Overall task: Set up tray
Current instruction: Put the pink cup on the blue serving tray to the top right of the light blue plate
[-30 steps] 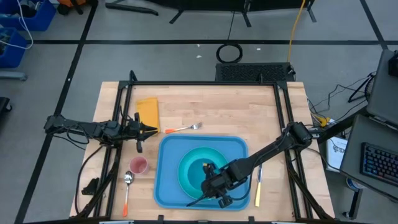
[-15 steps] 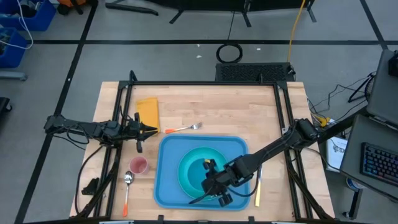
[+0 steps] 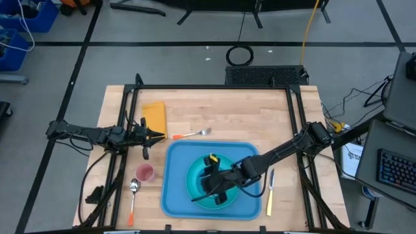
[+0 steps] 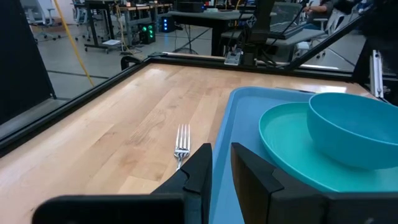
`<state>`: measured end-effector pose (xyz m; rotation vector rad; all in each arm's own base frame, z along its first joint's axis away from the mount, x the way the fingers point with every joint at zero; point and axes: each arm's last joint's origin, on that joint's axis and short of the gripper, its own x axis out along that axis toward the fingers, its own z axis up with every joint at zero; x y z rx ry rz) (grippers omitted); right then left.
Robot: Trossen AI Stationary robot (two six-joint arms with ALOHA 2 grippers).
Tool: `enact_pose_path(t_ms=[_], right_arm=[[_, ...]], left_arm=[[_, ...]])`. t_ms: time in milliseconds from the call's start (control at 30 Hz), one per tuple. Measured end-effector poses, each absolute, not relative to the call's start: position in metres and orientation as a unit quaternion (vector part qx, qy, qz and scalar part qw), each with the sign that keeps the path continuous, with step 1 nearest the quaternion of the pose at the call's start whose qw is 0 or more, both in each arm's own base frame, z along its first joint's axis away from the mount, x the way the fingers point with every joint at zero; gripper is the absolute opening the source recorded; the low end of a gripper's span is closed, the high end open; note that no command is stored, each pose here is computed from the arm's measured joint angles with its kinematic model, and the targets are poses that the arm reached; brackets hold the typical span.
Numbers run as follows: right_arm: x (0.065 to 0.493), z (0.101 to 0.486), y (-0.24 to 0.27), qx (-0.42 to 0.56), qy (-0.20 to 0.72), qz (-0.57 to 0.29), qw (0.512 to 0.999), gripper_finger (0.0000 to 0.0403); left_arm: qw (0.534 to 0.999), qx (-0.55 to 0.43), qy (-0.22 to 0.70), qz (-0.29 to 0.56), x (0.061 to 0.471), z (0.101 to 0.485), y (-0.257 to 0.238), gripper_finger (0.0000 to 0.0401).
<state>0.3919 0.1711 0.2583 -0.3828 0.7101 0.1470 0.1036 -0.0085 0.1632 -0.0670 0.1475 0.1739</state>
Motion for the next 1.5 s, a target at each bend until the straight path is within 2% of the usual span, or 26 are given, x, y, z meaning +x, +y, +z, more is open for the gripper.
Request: enact_pose_path(t_ms=[167, 400, 633, 800, 1267, 1500], right_arm=[[0.398, 0.267, 0.174, -0.223, 0.29, 0.09, 0.926, 0.0137], [0.405, 0.271, 0.166, -0.263, 0.262, 0.091, 0.924, 0.0137], [0.416, 0.27, 0.15, -0.264, 0.216, 0.082, 0.937, 0.0137], [0.422, 0.263, 0.14, -0.265, 0.144, 0.068, 0.951, 0.0137], [0.433, 0.267, 0.106, -0.268, 0.049, 0.16, 0.949, 0.0137], [0.434, 0.268, 0.102, -0.269, 0.043, 0.16, 0.949, 0.0137]], left_arm=[[0.993, -0.033, 0.074, 0.087, 0.104, 0.163, -0.009, 0.0063], [0.993, -0.033, 0.074, 0.087, 0.104, 0.163, -0.009, 0.0063], [0.993, -0.033, 0.074, 0.087, 0.104, 0.163, -0.009, 0.0063], [0.993, -0.033, 0.074, 0.087, 0.104, 0.163, -0.009, 0.0063], [0.993, -0.033, 0.074, 0.087, 0.104, 0.163, -0.009, 0.0063], [0.993, -0.033, 0.074, 0.087, 0.104, 0.163, -0.009, 0.0063]])
